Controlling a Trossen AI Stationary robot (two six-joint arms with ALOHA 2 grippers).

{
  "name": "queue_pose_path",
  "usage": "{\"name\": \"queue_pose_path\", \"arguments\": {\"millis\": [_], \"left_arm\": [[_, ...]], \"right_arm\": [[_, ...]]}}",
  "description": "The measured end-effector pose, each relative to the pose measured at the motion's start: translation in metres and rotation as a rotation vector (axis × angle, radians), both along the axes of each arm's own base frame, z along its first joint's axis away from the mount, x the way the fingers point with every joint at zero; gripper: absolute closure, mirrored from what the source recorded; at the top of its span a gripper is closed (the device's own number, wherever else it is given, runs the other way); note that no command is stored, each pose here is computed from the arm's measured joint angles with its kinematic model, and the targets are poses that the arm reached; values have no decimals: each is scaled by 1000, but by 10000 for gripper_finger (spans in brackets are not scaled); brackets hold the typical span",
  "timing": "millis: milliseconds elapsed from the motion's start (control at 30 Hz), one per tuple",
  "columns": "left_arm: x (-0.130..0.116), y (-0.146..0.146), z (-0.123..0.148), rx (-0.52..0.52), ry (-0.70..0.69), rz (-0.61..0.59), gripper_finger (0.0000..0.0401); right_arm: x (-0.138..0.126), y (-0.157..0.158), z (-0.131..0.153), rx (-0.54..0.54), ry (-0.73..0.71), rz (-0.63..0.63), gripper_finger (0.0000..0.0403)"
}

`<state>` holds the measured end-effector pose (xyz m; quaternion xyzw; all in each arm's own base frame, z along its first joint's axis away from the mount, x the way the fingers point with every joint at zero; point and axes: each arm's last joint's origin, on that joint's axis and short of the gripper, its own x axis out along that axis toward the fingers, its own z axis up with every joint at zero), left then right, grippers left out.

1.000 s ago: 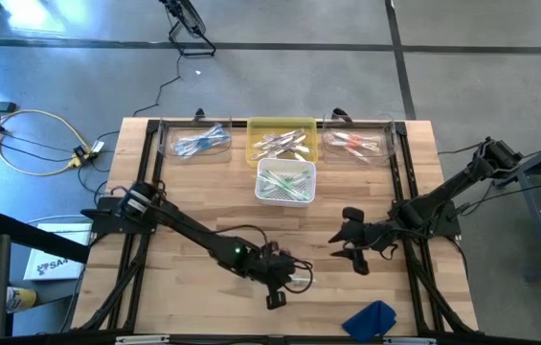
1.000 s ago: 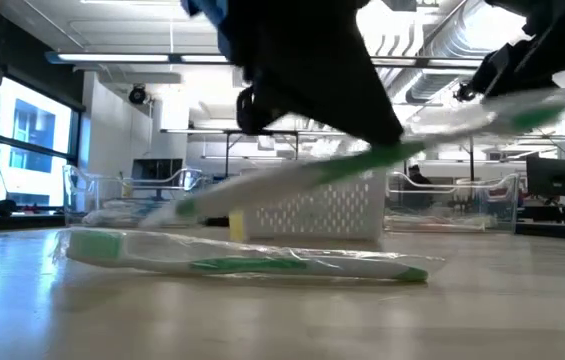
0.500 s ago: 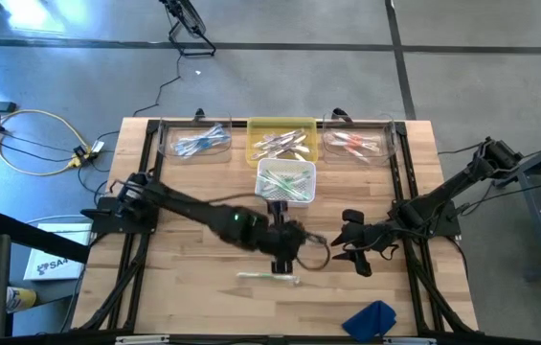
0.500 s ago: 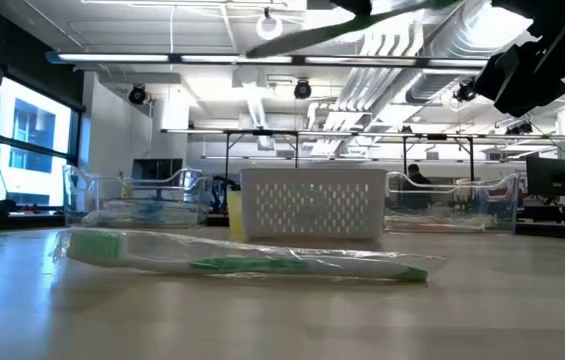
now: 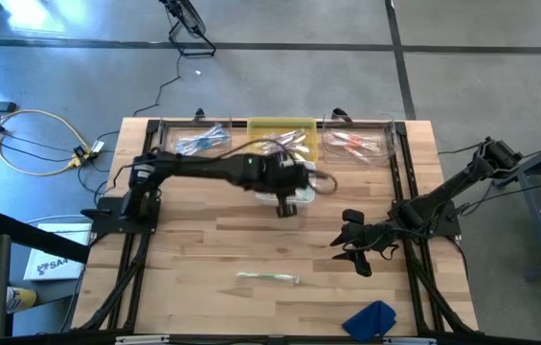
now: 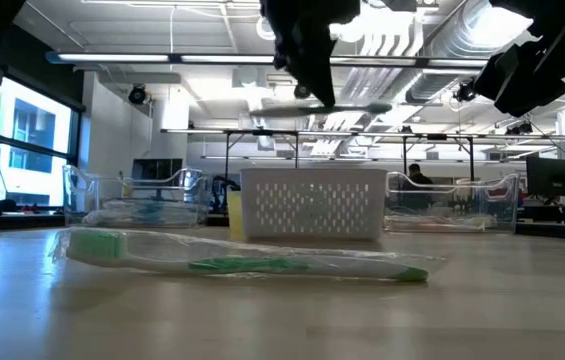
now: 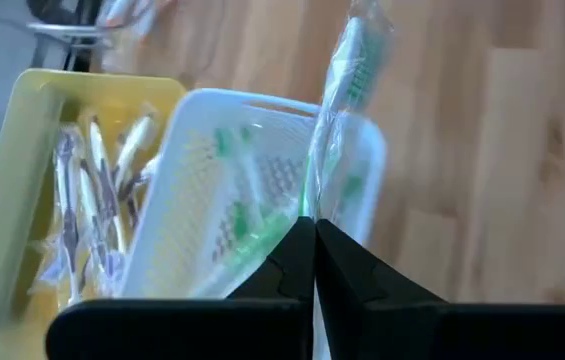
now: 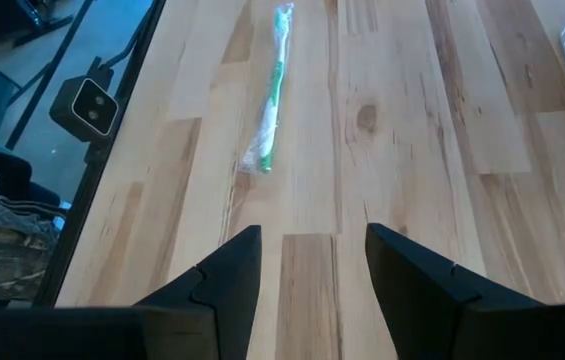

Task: Pick & Place Toothbrushes
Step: Put the green toothbrush into the white bin

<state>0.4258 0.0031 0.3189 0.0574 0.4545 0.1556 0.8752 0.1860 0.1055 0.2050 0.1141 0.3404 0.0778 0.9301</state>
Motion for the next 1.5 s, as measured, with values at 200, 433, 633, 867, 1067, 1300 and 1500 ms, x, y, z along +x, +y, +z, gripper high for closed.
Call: {"name": "queue_pose_path", "arguments": {"millis": [200,433,633,867,1067,1300,1500], "left_arm": [[8,44,-20,-75,-88,54,401],[7,65,-47,-168,-113,111,401],[3,68,-62,-230,-101,207,401],[5,67,-64,-232,-128,212,396],[8,68,-62,-227,-168,209,343],[7,69,-62,-188,-158,221,256],[7,69,-62,-168,-146,190,233]], "right_arm": [[0,0,0,-4,2,2,229],[-1,-1,-2,-19,15,6,229],[-1,-1,-1,-24,12,0,229],[-1,-1,-1,-23,12,1,229],[-1,-1,-1,-23,12,0,229],[-1,-1,-1,-14,14,-2,229],[-1,-1,-1,-13,14,-3,229]]}}
